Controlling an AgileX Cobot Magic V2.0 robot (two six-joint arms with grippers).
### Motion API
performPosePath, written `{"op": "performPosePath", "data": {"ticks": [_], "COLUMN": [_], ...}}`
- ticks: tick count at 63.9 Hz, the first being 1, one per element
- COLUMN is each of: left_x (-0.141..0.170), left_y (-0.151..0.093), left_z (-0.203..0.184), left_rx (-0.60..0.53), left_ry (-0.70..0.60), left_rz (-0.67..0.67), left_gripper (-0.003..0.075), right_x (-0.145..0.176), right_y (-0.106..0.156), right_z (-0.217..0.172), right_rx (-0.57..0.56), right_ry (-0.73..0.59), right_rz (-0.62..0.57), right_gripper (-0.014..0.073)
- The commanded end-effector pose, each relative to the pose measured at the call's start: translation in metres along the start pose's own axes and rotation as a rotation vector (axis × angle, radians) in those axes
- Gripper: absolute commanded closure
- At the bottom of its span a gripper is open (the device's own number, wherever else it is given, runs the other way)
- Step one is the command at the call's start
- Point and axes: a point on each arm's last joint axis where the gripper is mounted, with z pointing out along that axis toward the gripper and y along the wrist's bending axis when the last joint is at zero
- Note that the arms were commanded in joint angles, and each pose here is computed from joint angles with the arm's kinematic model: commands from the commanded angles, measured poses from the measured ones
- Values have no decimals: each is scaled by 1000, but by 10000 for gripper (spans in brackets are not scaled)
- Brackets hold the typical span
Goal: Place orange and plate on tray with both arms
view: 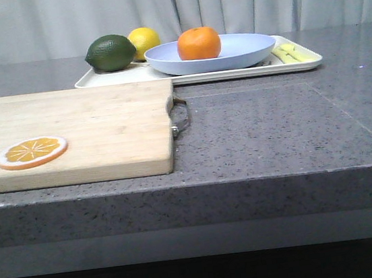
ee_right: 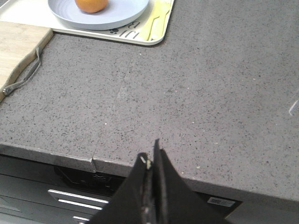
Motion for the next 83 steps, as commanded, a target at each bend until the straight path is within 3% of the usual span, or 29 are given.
{"op": "performPosePath", "data": {"ticks": [1, 67, 74, 83], "left_x": [-9, -10, -10, -10], "left_y": [0, 0, 0, 0], "left_z": [-2, -3, -3, -3], "left_rx": [4, 4, 4, 4], "left_ry": [-117, -137, -137, -136], "left_rz": [-45, -45, -45, -45], "left_gripper": [738, 738, 738, 738], "right_x": [-13, -13, -8, 19], "right_y": [-1, -1, -3, -7], "right_z": [-3, -3, 1, 24], "right_rx": [18, 20, 41, 46], "right_ry": [-88, -88, -140, -328], "right_rz": [-4, -6, -16, -16], "right_gripper": [663, 663, 663, 663]}}
